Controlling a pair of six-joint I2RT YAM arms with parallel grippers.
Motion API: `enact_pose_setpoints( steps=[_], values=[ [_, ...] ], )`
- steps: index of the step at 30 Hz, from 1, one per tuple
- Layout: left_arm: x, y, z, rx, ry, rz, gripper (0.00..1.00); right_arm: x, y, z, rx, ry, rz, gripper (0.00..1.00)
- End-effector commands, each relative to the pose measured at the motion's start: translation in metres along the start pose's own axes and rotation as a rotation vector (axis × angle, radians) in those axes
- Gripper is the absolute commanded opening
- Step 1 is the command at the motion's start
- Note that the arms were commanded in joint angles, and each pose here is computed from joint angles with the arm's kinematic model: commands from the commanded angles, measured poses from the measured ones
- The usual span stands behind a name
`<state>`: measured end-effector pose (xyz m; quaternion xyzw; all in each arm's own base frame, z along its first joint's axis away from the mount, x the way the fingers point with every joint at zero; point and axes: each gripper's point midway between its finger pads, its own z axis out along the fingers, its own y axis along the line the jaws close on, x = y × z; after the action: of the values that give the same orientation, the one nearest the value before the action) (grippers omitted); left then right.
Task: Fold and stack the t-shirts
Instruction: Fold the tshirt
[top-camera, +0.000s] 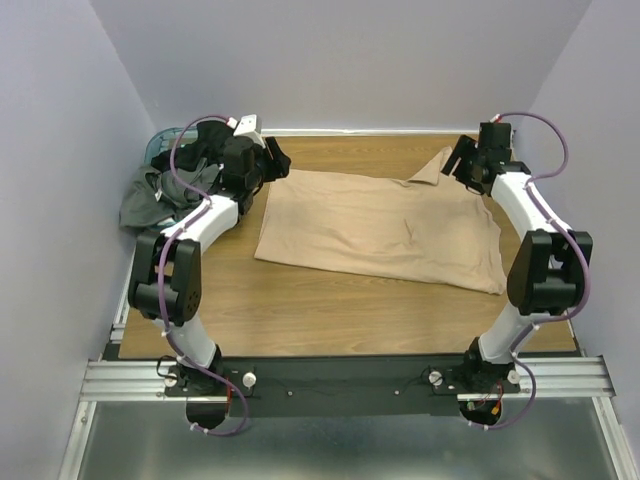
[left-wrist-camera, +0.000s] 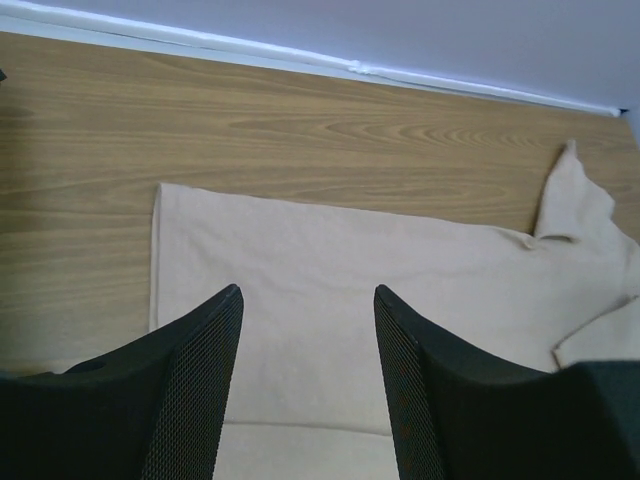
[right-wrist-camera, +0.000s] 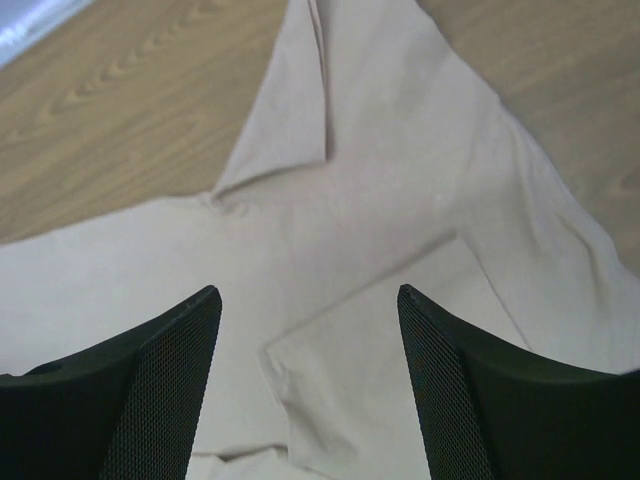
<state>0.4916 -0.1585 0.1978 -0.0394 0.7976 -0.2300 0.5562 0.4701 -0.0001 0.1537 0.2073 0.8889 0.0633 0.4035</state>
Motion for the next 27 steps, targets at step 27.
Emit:
enact_pose_setpoints(
  steps=[27],
  values=[
    [0.152,0.031,-0.007,0.017,0.455,0.075,0.62,0.116,-0.030,0.039,-0.028,0.300,-0.059,0.80]
  ],
)
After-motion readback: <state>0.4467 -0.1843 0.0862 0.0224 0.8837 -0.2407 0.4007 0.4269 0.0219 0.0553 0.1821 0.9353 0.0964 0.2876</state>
